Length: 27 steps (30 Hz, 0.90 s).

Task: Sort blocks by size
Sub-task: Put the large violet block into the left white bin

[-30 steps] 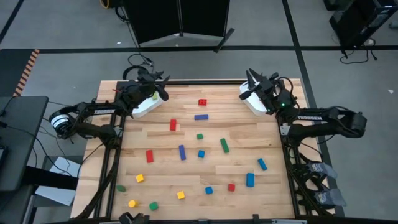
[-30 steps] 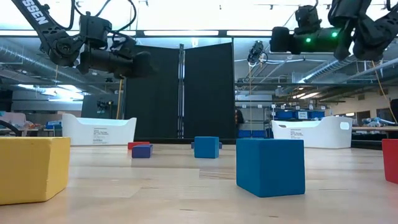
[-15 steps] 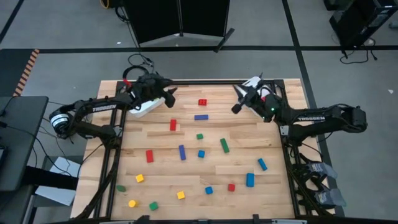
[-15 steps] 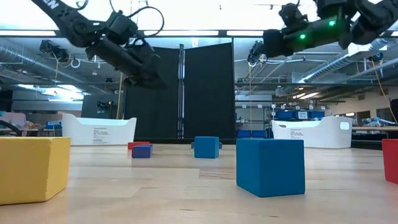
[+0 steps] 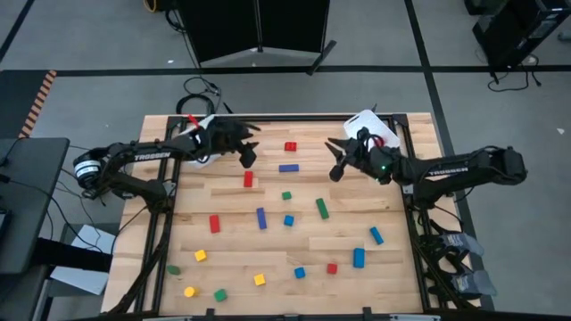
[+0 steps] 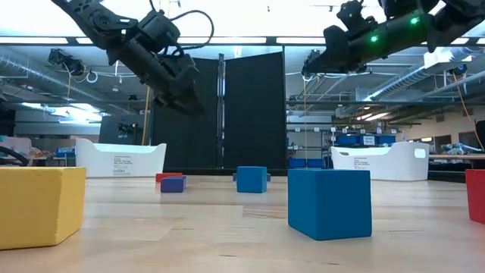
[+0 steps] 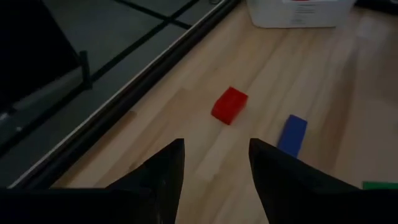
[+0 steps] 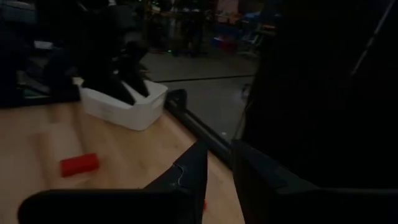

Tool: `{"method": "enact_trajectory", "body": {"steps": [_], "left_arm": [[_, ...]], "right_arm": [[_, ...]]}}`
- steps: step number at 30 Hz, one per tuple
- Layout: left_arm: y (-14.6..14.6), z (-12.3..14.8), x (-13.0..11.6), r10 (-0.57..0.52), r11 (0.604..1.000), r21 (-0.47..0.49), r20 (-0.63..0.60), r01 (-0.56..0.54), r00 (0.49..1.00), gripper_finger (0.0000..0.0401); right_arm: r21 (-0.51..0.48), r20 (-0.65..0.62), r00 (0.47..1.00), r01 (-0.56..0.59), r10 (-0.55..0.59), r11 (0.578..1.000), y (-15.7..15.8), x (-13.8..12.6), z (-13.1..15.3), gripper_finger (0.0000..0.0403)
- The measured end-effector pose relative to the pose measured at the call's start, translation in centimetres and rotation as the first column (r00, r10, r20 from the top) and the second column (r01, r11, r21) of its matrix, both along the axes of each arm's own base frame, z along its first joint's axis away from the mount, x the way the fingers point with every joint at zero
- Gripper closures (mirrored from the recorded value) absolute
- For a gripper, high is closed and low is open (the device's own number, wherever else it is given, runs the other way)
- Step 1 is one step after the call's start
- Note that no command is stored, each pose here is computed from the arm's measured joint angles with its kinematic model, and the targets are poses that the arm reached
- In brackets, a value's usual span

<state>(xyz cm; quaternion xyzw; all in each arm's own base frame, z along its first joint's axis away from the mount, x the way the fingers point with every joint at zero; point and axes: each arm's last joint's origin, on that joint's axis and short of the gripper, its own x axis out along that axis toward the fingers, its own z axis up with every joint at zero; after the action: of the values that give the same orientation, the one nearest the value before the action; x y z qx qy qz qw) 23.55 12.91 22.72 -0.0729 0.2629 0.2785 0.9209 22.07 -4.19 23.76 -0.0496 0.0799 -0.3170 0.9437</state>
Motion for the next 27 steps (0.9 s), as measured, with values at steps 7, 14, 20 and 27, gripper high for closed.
{"method": "enact_trajectory", "body": {"steps": [7, 14, 20, 27], "left_arm": [[-0.5, 1.0, 0.9, -0.056, 0.994, 0.094, 0.076, 0.049, 0.996, 0.0213], [-0.7, 2.3, 1.5, -0.086, 0.983, 0.174, 0.199, 0.051, 0.976, 0.0213], [-0.7, 2.6, 1.6, -0.086, 0.982, 0.185, 0.219, 0.045, 0.972, 0.0213], [-0.9, 2.2, 1.6, -0.088, 0.985, 0.16, 0.191, 0.057, 0.978, 0.0213]], "right_arm": [[0.055, 0.017, 0.996, -0.085, 0.084, 0.995, 0.6, 0.6, -0.5, 0.0281], [0.098, 0.012, 0.992, -0.123, 0.122, 0.988, -0.1, 2.8, -2.4, 0.0226], [0.091, -0.07, 0.988, -0.132, 0.138, 0.987, -0.7, 6.4, -3.4, 0.0191], [0.06, -0.115, 0.982, -0.146, 0.152, 0.987, -1.8, 8.4, -3.7, 0.0178]]}}
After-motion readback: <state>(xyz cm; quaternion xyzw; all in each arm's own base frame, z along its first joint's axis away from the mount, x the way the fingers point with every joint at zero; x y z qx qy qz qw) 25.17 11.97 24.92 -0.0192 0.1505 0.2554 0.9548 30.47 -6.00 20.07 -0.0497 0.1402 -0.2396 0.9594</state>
